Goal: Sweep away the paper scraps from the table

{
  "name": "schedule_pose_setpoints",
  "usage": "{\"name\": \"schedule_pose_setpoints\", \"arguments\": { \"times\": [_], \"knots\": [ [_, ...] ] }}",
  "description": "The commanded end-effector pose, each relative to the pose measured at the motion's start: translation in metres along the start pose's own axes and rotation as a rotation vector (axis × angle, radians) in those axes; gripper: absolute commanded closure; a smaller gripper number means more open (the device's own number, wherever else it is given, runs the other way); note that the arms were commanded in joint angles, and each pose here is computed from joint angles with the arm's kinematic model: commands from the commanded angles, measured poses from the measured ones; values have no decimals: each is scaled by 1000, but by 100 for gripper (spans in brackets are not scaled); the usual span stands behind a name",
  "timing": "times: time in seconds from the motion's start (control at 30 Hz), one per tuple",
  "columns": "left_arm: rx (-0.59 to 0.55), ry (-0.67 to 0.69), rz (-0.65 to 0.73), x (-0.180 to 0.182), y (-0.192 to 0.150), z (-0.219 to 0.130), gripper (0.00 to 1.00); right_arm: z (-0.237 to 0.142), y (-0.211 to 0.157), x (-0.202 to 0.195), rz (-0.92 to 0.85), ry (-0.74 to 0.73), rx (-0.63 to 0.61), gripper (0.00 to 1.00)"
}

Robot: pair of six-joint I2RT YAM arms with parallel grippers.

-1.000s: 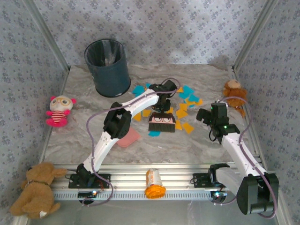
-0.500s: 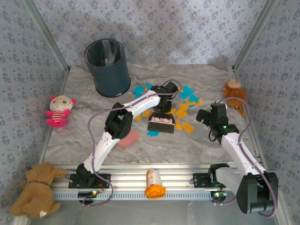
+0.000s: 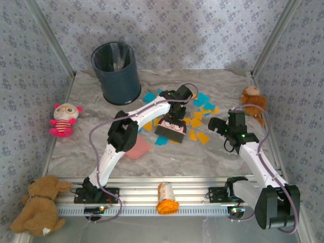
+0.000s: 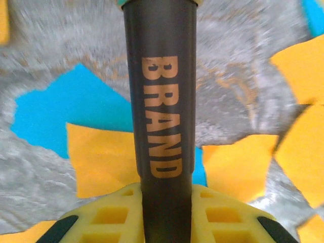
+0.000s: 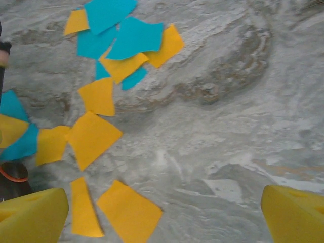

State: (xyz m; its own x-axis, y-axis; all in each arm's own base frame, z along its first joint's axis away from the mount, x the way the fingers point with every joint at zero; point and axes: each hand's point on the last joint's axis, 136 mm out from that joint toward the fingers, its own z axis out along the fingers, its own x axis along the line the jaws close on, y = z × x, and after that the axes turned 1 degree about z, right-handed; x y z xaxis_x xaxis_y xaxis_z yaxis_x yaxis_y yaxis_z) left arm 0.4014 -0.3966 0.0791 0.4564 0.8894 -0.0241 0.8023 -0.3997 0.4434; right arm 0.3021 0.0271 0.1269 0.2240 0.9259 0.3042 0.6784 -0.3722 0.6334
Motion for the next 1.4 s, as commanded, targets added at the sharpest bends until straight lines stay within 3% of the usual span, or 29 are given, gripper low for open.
{"name": "schedule_pose_setpoints", "arguments": {
  "times": [0.0,0.23,0.5,1.07,1.23,1.37],
  "knots": [
    [-194,-35,179,-7,43,-62,79,-6,12,32,33,187,18,0],
    [-333,-178,391,-24,38,-80,81,-5,35,64,65,408,6,0],
    [-437,-329,494,-36,27,-95,81,-6,57,103,78,625,-2,7],
    [-477,-438,563,-58,22,-108,81,18,61,148,74,754,87,32],
    [-484,-444,577,-61,20,-108,81,27,58,155,73,756,125,44],
    [-488,-445,584,-63,20,-110,81,33,53,160,71,761,151,45]
  ]
}}
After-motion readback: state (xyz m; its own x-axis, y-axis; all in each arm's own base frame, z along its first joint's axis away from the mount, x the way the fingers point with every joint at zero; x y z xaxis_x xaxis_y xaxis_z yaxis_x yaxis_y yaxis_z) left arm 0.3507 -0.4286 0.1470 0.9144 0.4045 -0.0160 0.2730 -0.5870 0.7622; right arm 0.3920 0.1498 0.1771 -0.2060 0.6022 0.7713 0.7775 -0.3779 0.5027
